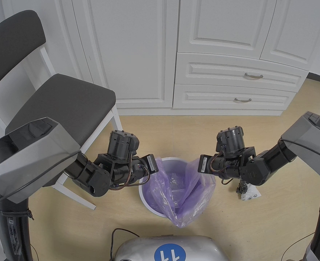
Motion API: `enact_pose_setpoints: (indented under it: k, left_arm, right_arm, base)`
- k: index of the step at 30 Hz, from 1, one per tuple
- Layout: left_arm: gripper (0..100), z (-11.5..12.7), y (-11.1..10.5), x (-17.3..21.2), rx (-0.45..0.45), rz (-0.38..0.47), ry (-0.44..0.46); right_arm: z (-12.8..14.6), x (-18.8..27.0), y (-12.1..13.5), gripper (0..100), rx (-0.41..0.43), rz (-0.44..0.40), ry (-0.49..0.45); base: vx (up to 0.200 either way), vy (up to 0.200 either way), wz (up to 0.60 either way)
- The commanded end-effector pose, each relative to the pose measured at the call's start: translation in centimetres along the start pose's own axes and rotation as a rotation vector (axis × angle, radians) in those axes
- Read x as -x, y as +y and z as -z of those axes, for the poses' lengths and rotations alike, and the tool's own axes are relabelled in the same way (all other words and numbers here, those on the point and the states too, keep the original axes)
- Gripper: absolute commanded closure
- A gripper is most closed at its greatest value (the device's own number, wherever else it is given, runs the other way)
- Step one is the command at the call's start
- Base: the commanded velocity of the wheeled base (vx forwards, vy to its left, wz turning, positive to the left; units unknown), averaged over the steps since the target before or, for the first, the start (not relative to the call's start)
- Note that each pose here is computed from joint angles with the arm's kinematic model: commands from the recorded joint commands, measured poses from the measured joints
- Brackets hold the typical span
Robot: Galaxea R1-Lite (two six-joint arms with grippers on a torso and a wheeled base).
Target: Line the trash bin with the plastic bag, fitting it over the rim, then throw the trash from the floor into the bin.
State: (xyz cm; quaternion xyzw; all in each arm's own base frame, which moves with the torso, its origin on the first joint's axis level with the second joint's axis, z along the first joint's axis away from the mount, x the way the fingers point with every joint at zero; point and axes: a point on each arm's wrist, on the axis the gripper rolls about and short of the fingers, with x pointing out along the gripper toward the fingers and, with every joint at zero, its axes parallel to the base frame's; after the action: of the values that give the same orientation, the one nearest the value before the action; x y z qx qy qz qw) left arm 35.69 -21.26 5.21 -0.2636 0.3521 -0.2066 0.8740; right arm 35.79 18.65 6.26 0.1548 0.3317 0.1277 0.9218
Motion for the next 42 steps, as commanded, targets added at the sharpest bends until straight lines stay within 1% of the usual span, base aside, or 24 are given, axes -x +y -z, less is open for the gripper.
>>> enact_pose_setpoints:
  k: [1,7,9,10,11,12,13,15,17,18,19,20,22,23,25,27,29,33,34,35,38,40,42]
  left_arm:
    - [100,1.6,2.0,-1.5,-0.042,-0.055,0.053]
    - [100,2.0,2.4,-1.6,-0.063,-0.072,0.074]
    - [100,2.1,2.6,-1.4,-0.080,-0.077,0.080]
    - [100,2.2,2.9,-1.1,-0.110,-0.086,0.087]
    - [100,2.2,2.9,-1.1,-0.110,-0.086,0.087]
    - [100,1.8,3.5,0.0,-0.168,-0.099,0.082]
    - [100,1.7,3.5,0.2,-0.172,-0.099,0.080]
    - [100,1.4,4.0,2.5,-0.276,-0.108,0.079]
    - [100,1.5,4.6,3.6,-0.361,-0.118,0.091]
    - [100,1.5,4.8,3.7,-0.377,-0.118,0.092]
    - [100,1.5,5.3,4.2,-0.424,-0.119,0.091]
    - [100,1.4,5.6,4.4,-0.447,-0.123,0.086]
    - [100,1.4,5.7,4.5,-0.449,-0.124,0.086]
    - [100,1.4,6.5,4.5,-0.481,-0.133,0.073]
    - [100,1.3,6.9,4.4,-0.484,-0.137,0.065]
    - [100,1.5,7.9,3.7,-0.479,-0.158,0.077]
    - [100,1.5,8.7,3.3,-0.470,-0.171,0.080]
    - [100,0.8,9.8,3.2,-0.460,-0.186,0.048]
    - [100,0.7,9.8,3.2,-0.461,-0.186,0.046]
    - [100,0.4,10.0,3.3,-0.461,-0.190,0.029]
    - [100,0.1,10.1,3.5,-0.461,-0.191,0.015]
    - [100,0.0,10.1,3.5,-0.464,-0.190,0.010]
    - [100,-0.1,10.0,3.6,-0.465,-0.190,0.007]
  right_arm:
    - [1.6,0.8,1.7,100,0.060,-0.013,0.018]
    - [2.3,0.0,1.8,100,0.068,-0.006,0.036]
    - [2.7,-0.2,2.1,100,0.075,-0.009,0.042]
    - [3.0,-0.4,2.3,100,0.073,-0.014,0.043]
    - [3.0,-0.4,2.3,100,0.073,-0.014,0.043]
    - [2.7,-0.4,2.1,100,0.076,-0.011,0.017]
    - [2.7,-0.3,2.1,100,0.076,-0.011,0.015]
    - [1.6,0.0,1.2,100,0.084,0.009,-0.015]
    - [0.9,0.1,0.0,100,0.119,0.042,-0.032]
    - [0.7,0.1,-0.3,100,0.128,0.050,-0.036]
    - [0.4,0.1,-1.4,100,0.157,0.087,-0.043]
    - [0.4,0.1,-2.0,100,0.175,0.109,-0.044]
    - [0.4,0.1,-2.1,100,0.179,0.112,-0.044]
    - [0.5,-0.1,-3.4,100,0.219,0.128,-0.052]
    - [0.9,-0.4,-3.9,100,0.241,0.130,-0.048]
    - [2.1,-1.7,-4.8,100,0.267,0.142,-0.038]
    - [2.7,-2.5,-5.4,100,0.273,0.154,-0.039]
    - [2.8,-2.3,-6.5,100,0.300,0.168,-0.033]
    - [2.8,-2.3,-6.6,100,0.304,0.169,-0.029]
    - [2.8,-1.8,-7.0,100,0.335,0.178,-0.022]
    - [3.1,-1.2,-7.7,100,0.385,0.187,0.001]
    - [3.6,-0.8,-8.7,100,0.420,0.165,0.021]
    - [3.7,-0.5,-9.4,100,0.458,0.136,0.014]
  base:
    - [0.000,0.000,0.00]
    - [0.000,0.000,0.00]
    - [0.000,0.000,0.00]
    - [0.000,0.000,0.00]
    - [0.000,0.000,0.00]
    - [0.000,0.000,0.00]
    - [0.000,0.000,0.00]
    - [0.000,0.000,0.00]
    - [0.000,0.000,0.00]
    - [0.000,0.000,0.00]
    - [0.000,0.000,0.00]
    - [0.000,0.000,0.00]
    - [0.000,0.000,0.00]
    - [0.000,0.000,0.00]
    - [0.000,0.000,0.00]
    - [0.000,0.000,0.00]
    - [0.000,0.000,0.00]
    - [0.000,0.000,0.00]
    - [0.000,0.000,0.00]
    - [0.000,0.000,0.00]
    - [0.000,0.000,0.00]
    - [0.000,0.000,0.00]
    - [0.000,0.000,0.00]
